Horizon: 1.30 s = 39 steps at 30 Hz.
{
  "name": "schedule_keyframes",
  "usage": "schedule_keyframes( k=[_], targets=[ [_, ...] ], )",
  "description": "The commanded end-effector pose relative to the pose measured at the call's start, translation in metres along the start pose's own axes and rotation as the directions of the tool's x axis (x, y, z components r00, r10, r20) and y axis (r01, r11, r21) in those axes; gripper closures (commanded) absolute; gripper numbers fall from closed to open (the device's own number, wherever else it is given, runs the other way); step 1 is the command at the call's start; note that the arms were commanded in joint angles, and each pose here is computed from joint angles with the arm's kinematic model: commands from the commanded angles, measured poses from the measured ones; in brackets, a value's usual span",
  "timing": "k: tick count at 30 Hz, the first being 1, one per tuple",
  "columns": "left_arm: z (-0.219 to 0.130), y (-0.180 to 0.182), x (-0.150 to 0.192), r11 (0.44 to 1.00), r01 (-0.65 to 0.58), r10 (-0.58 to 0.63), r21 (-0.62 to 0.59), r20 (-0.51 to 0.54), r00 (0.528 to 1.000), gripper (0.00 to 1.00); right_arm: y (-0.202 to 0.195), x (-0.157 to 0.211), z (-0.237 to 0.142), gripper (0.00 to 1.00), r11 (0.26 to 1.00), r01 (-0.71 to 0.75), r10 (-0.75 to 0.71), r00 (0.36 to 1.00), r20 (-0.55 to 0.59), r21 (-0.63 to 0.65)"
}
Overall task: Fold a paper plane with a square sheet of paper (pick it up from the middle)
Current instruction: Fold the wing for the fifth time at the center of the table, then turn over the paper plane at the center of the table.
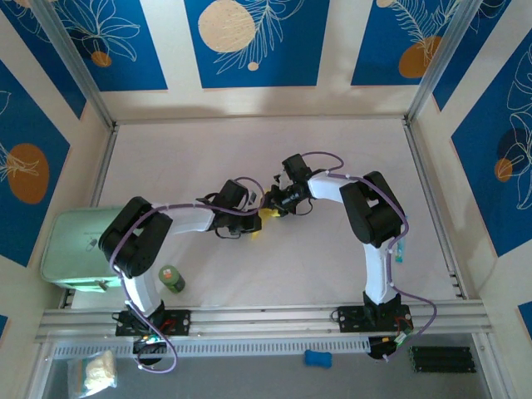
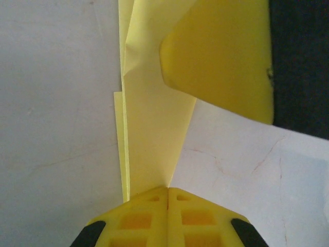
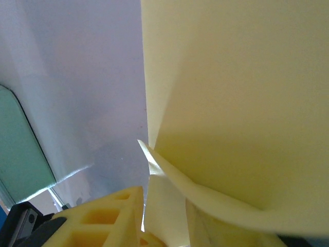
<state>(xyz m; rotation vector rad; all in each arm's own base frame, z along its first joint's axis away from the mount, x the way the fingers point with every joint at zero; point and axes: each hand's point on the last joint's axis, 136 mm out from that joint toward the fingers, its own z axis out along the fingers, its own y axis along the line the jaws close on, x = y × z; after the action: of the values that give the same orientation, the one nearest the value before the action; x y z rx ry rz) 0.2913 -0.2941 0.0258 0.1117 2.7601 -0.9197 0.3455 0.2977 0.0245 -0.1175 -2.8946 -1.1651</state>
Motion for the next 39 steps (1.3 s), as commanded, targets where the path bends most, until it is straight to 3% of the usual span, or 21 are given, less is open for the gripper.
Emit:
schedule_keyframes(
  k=[1, 12, 27, 34, 37, 39],
  targets=[
    [0.006, 0.025, 0.015, 0.997, 0.025, -0.028, -0.075, -0.035, 0.999, 0.98, -0.008, -0.006, -0.006, 0.71, 0.998, 0.029, -0.029, 0.999, 0.012, 0.049],
    [0.012, 0.044, 0.038, 0.991, 0.067, -0.078, -0.12, -0.089, 0.993, 1.0, -0.031, -0.045, -0.014, 0.73, 0.996, 0.025, -0.032, 0.997, 0.071, 0.09],
    [0.013, 0.049, 0.045, 0.989, 0.073, -0.087, -0.127, -0.106, 0.991, 1.0, -0.063, -0.106, -0.039, 0.74, 0.99, -0.057, 0.034, 0.984, 0.174, 0.129],
    [0.011, 0.041, 0.038, 0.993, 0.065, -0.075, -0.101, -0.094, 0.993, 1.0, -0.042, -0.119, -0.068, 0.75, 0.995, -0.01, -0.014, 0.972, 0.233, 0.102],
    [0.002, 0.021, 0.024, 0.998, 0.048, -0.051, -0.048, -0.061, 0.997, 1.0, -0.021, -0.111, -0.091, 0.74, 0.995, 0.025, -0.051, 0.961, 0.273, 0.098],
    [-0.01, -0.001, 0.006, 1.0, 0.025, -0.025, 0.009, -0.016, 1.0, 0.95, -0.013, -0.1, -0.104, 0.73, 0.992, 0.036, -0.071, 0.952, 0.297, 0.122]
  ],
)
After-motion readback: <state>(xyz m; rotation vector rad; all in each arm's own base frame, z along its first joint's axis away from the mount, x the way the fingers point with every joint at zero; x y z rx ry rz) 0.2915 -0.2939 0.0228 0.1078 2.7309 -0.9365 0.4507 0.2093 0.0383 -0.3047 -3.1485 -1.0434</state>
